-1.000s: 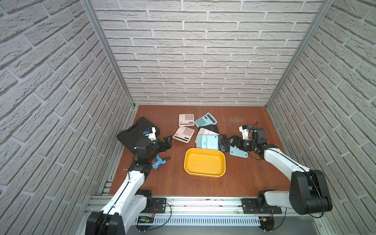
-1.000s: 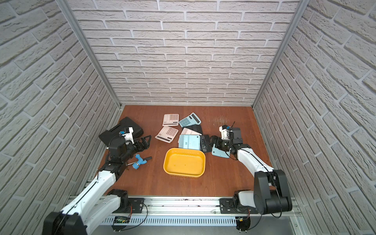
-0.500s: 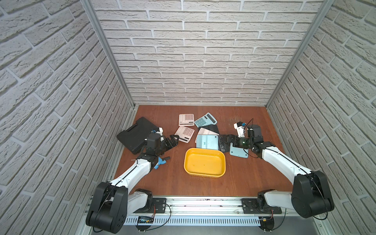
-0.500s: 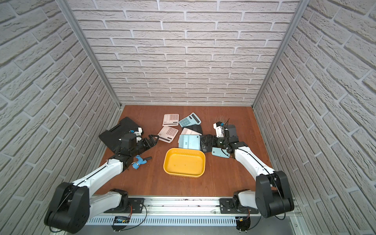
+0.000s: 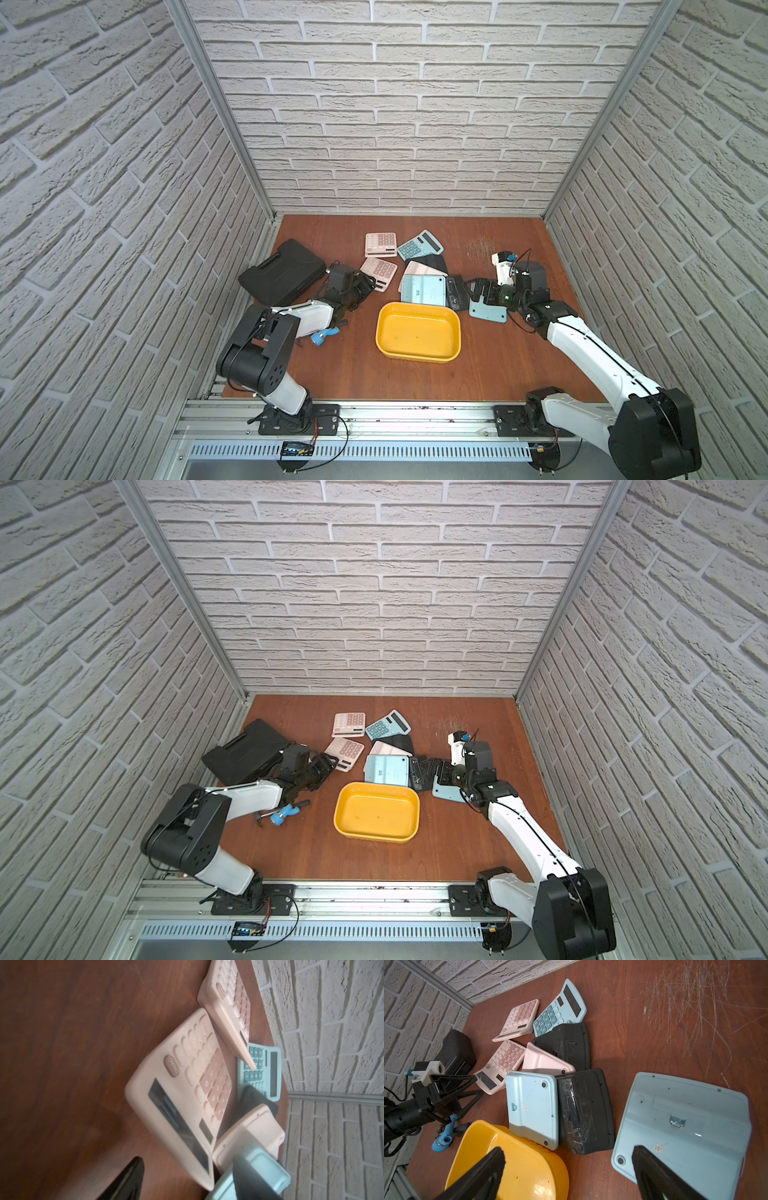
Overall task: Put the calculator in the storage box
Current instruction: Pick up the calculator from the center of the board.
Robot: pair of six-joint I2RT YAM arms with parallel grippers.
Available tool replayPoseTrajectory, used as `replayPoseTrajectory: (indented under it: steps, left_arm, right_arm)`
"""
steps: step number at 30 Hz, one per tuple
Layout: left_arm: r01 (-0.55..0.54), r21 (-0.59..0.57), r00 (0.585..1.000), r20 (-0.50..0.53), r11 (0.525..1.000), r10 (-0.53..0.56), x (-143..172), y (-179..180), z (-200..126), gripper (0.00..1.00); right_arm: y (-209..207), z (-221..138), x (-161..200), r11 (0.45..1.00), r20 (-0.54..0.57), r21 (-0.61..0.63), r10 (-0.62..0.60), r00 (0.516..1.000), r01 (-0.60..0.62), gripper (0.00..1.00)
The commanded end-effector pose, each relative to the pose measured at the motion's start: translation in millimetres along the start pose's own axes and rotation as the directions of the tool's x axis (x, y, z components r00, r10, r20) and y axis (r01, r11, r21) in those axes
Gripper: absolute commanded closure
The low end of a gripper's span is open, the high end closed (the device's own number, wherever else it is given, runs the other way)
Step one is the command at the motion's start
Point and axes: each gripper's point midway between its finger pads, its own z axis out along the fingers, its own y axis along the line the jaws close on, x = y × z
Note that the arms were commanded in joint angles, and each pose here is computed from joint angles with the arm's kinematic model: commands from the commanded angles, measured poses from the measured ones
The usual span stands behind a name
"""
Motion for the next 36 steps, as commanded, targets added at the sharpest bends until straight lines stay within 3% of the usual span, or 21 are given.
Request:
replayPoseTrajectory:
  steps: [1,13,17,24,32,36]
  left_arm:
    - [0.051,0.057,0.998,0.041,0.997,-0.054,-10,-18,9,0.41]
    - [0.081,0.007,0.995,0.049,0.997,-0.081,-12,-6,12,0.89]
    - [0.078,0.008,0.995,0.056,0.997,-0.078,-15,-8,5,1.00]
    - [-0.005,0.024,0.997,0.083,1.000,0.003,-26,-33,-31,1.00]
    - [-0.238,0.023,0.965,0.116,0.971,0.233,-39,-83,-107,1.00]
    - [-0.319,0.055,0.947,0.063,0.946,0.315,-34,-99,-131,1.00]
  right_arm:
    - [-3,-3,1,1.000,0.014,0.012,-0.016,1.000,0.016,0.01]
    - [0,0,2,1.000,0.001,-0.006,-0.012,1.000,0.012,0.01]
    - [0,0,3,1.000,0.000,-0.006,-0.011,1.000,0.011,0.01]
    - [0,0,3,1.000,-0.002,-0.008,-0.011,1.000,0.011,0.00]
    - [-1,0,3,1.000,-0.002,-0.002,-0.013,1.000,0.013,0.01]
    - [-1,0,3,1.000,-0.001,0.001,-0.013,1.000,0.013,0.01]
